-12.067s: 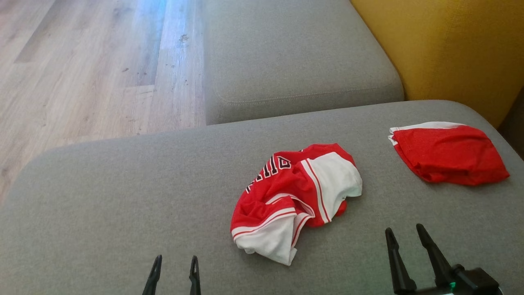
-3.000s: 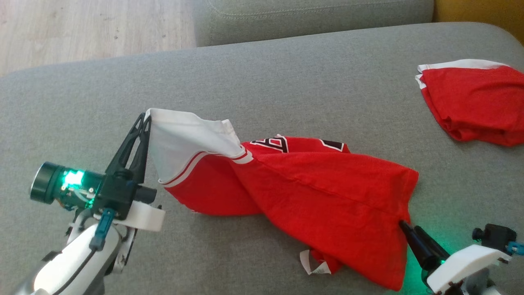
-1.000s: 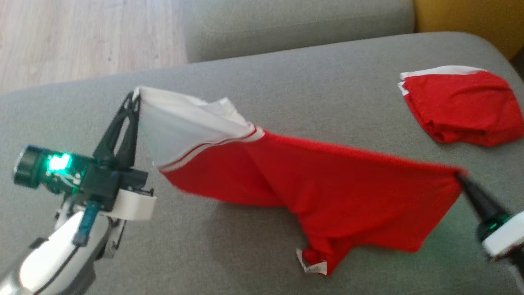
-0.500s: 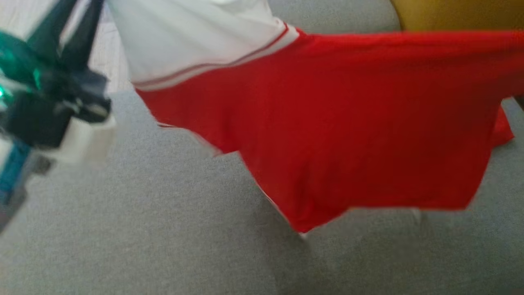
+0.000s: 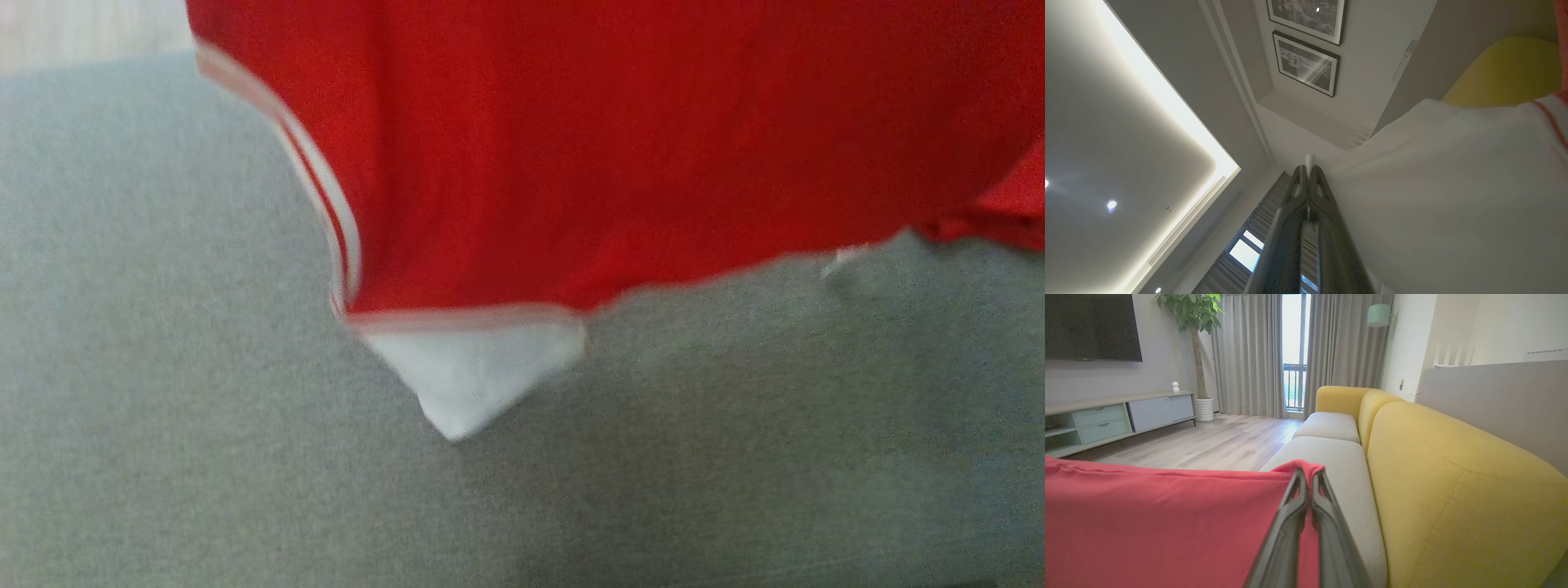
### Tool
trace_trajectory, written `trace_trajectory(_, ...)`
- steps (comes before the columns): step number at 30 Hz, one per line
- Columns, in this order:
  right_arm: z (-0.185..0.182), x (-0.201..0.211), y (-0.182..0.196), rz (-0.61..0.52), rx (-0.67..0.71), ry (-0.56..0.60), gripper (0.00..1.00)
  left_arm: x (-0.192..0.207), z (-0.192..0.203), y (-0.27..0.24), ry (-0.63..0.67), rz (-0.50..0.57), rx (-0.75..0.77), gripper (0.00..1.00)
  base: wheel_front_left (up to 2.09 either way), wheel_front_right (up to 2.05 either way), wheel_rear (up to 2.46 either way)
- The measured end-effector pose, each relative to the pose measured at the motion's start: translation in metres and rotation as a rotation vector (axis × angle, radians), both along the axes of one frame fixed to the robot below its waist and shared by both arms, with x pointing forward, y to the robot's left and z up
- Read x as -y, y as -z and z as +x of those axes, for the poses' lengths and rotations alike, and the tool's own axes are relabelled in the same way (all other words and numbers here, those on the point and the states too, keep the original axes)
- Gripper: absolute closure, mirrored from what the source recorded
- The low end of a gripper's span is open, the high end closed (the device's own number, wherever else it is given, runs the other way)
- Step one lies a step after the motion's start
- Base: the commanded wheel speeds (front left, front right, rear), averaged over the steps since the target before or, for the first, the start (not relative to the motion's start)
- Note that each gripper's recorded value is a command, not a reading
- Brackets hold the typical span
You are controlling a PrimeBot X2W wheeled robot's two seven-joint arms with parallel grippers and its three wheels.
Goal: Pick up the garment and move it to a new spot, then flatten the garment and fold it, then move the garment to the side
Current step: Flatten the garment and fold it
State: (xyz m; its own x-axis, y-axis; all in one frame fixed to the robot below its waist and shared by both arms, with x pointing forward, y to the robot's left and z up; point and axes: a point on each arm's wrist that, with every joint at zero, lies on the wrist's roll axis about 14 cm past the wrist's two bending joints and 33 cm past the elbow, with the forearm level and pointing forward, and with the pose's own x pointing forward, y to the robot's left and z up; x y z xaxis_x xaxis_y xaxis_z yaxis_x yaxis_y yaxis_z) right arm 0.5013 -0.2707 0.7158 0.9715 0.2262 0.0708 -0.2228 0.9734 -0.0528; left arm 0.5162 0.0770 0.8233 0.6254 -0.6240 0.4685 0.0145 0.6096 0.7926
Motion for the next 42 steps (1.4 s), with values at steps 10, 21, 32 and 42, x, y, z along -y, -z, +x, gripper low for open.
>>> trace_trajectory(10,0.132,-0.031,0.022,-0.061,0.144,0.006,1.00,0.017,0.091,0.017,-0.033,-0.003,0.133,1.00,0.00,0.00,0.00)
trace_trajectory(21,0.175,-0.050,0.109,-0.086,0.093,-0.041,1.00,0.004,0.108,0.082,-0.007,-0.068,0.015,1.00,0.00,0.00,0.00)
trace_trajectory(32,0.102,-0.040,0.199,-0.012,-0.151,-0.073,1.00,-0.036,0.056,0.182,0.013,-0.310,-0.396,1.00,0.00,0.00,0.00)
trace_trajectory(42,-0.018,-0.034,0.249,0.078,-0.372,-0.078,1.00,-0.049,-0.068,0.309,-0.050,-0.362,-0.819,1.00,0.00,0.00,0.00)
